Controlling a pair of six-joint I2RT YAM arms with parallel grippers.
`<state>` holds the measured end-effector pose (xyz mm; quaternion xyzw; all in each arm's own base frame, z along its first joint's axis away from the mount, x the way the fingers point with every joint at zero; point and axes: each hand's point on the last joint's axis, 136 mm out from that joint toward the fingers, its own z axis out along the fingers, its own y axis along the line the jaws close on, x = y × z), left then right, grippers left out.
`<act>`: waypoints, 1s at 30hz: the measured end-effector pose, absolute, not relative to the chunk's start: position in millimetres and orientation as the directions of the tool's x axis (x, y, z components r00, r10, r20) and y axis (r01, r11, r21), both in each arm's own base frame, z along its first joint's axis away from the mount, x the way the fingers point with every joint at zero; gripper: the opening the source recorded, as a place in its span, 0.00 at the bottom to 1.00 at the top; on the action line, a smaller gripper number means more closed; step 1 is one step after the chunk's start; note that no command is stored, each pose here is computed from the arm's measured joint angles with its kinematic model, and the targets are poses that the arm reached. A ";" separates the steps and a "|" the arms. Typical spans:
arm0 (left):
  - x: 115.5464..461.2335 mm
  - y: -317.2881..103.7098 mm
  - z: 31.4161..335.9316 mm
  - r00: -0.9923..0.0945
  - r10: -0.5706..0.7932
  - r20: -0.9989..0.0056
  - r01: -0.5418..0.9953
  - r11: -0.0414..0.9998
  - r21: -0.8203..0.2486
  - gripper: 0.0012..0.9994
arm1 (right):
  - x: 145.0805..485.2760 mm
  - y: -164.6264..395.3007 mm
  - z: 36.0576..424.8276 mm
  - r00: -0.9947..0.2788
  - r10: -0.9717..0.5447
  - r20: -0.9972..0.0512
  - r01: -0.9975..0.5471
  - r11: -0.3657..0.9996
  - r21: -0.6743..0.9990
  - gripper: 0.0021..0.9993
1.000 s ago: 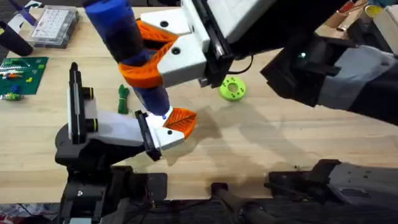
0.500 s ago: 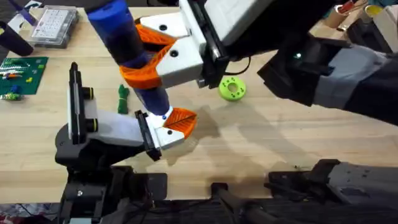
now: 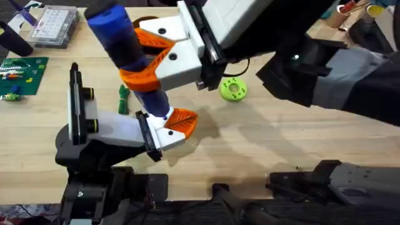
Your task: Pick up the gripper from the table and insert it into the empty holder that is missing its gripper. Then pick up a screw, insert it into the mounting hole, and use the screwdriver to tighten it. Finally, clean up the table by picking up the vegetable and placing it into the bucket.
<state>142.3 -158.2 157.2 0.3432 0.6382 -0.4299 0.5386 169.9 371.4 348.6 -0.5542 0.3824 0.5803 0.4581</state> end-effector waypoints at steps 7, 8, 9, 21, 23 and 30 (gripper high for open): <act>142.4 -158.1 157.1 -0.185 -0.025 -0.982 0.901 0.395 -0.179 0.00 | 170.2 371.5 347.8 0.030 0.104 -0.994 -0.956 -0.287 -0.059 0.03; 142.4 -158.2 157.1 -0.184 -0.025 -0.983 0.901 0.395 -0.179 0.00 | 170.2 371.5 347.8 0.030 0.104 -0.994 -0.956 -0.287 -0.059 0.03; 142.3 -158.2 157.2 -0.184 -0.025 -0.983 0.901 0.395 -0.179 0.00 | 170.2 371.5 347.8 0.030 0.104 -0.994 -0.956 -0.287 -0.059 0.03; 142.3 -158.2 157.2 -0.184 -0.025 -0.983 0.901 0.395 -0.179 0.00 | 170.2 371.6 347.6 0.029 0.103 -0.994 -0.956 -0.287 -0.058 0.03; 142.3 -158.2 157.2 -0.184 -0.025 -0.983 0.901 0.395 -0.179 0.00 | 170.2 371.6 347.6 0.029 0.103 -0.994 -0.956 -0.287 -0.058 0.03; 142.3 -158.2 157.2 -0.184 -0.025 -0.983 0.901 0.395 -0.179 0.00 | 172.1 373.3 343.5 0.020 0.095 -0.995 -0.957 -0.288 -0.047 0.02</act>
